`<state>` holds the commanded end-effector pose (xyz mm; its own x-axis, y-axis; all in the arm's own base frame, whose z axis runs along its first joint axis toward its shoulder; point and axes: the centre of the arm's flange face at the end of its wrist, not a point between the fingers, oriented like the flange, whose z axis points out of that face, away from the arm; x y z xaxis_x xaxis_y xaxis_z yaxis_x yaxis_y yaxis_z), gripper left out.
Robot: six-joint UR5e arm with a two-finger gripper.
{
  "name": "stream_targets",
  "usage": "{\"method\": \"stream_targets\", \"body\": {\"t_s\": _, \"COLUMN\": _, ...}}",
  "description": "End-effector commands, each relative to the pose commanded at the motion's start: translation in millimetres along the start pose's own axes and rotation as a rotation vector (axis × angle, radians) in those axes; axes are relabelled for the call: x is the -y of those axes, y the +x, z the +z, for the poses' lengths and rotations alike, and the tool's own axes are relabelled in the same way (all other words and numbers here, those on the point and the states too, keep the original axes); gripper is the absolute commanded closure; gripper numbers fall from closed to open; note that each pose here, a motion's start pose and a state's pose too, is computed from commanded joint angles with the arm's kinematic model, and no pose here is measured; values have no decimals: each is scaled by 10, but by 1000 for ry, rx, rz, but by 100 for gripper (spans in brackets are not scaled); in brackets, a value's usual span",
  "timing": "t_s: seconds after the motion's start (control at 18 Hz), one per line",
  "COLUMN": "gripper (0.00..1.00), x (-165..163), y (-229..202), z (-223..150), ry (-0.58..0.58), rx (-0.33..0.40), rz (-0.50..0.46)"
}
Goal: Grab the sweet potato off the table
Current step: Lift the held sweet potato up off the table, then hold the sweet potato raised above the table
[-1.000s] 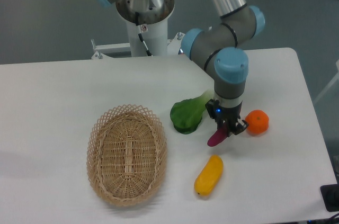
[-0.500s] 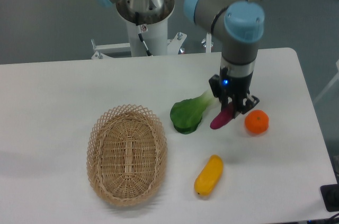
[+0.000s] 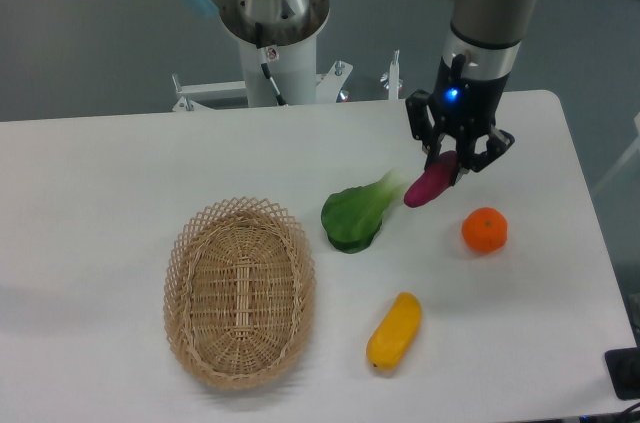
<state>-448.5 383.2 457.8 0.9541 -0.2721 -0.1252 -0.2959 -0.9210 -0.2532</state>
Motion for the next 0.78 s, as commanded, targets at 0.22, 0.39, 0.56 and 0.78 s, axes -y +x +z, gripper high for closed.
{"method": "stream_targets", "body": {"t_s": 0.22, "gripper": 69, "x": 29, "y": -8, "z": -34, "ry": 3, "rx": 8, "rz": 5}}
{"method": "stream_targets", "body": {"t_s": 0.39, "gripper": 69, "x": 53, "y": -29, "z": -80, "ry": 5, "rx": 18, "rz": 3}}
{"method": "stream_targets", "body": {"t_s": 0.56, "gripper": 69, "x": 49, "y": -56, "z": -117, "ry": 6, "rx": 26, "rz": 3}}
{"method": "stream_targets", "body": {"t_s": 0.78, "gripper": 69, "x": 51, "y": -76, "z": -119, "ry": 31, "rx": 23, "rz": -1}}
